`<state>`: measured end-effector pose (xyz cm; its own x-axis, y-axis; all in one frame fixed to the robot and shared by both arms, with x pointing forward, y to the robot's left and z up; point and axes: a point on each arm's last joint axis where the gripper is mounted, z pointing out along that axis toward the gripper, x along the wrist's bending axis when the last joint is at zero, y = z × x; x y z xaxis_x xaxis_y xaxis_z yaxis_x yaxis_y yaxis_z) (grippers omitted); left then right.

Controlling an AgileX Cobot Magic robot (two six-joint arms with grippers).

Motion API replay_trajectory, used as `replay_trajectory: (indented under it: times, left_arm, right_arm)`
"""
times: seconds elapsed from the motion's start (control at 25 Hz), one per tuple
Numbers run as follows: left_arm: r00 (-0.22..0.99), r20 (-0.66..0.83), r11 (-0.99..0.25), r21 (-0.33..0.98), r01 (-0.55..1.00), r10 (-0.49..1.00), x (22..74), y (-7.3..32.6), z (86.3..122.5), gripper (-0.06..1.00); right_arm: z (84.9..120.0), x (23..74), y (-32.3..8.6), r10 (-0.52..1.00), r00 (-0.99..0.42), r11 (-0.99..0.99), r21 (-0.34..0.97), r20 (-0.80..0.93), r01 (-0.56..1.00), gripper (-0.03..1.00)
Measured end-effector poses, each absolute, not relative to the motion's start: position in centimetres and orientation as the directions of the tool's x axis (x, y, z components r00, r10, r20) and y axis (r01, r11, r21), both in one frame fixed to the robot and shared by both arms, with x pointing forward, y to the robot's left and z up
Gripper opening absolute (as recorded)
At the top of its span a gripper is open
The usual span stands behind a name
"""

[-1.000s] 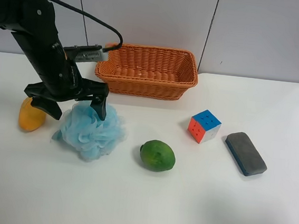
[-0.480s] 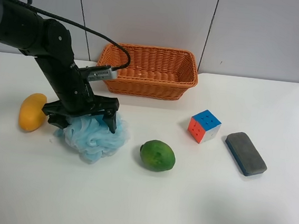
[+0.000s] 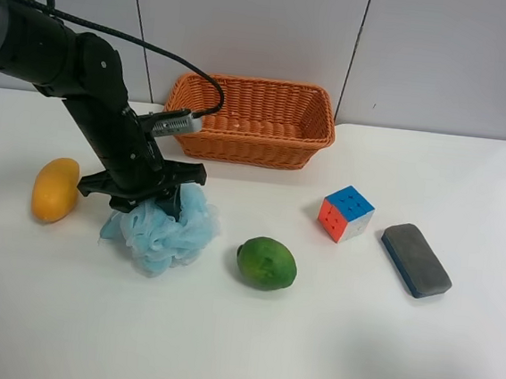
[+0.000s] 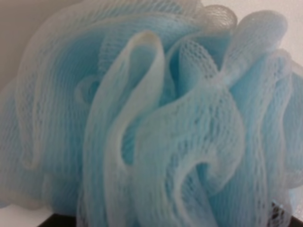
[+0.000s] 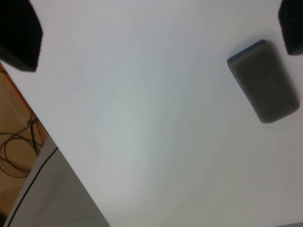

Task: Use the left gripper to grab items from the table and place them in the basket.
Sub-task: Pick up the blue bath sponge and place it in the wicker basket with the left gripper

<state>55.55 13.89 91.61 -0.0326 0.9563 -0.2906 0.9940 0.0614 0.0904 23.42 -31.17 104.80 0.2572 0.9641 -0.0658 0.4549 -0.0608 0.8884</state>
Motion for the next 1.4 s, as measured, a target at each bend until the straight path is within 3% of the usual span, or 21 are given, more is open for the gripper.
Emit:
replay_trajectory:
  times: [0.28, 0.8, 1.16, 1.4]
  left_arm:
    - [-0.006, -0.304, 0.049, 0.135, 0.990, 0.953, 55.2, 14.1, 93.8, 0.40]
    - [0.053, -0.360, 0.037, 0.238, 0.970, 0.931, 53.4, 14.7, 101.2, 0.34]
    - [0.129, -0.350, 0.002, 0.350, 0.937, 0.928, 55.4, 14.1, 107.6, 0.32]
    - [0.156, -0.340, -0.017, 0.377, 0.926, 0.927, 58.6, 12.7, 108.9, 0.31]
  right_arm:
    - [104.8, 23.4, -31.2, 0.964, 0.257, -0.061, 0.888, -0.066, 0.455, 0.99]
    - [104.8, 23.4, -31.2, 0.964, 0.257, -0.061, 0.888, -0.066, 0.455, 0.99]
    - [104.8, 23.4, -31.2, 0.964, 0.257, -0.061, 0.888, -0.066, 0.455, 0.99]
    - [104.8, 23.4, -31.2, 0.964, 0.257, -0.061, 0.888, -0.066, 0.455, 0.99]
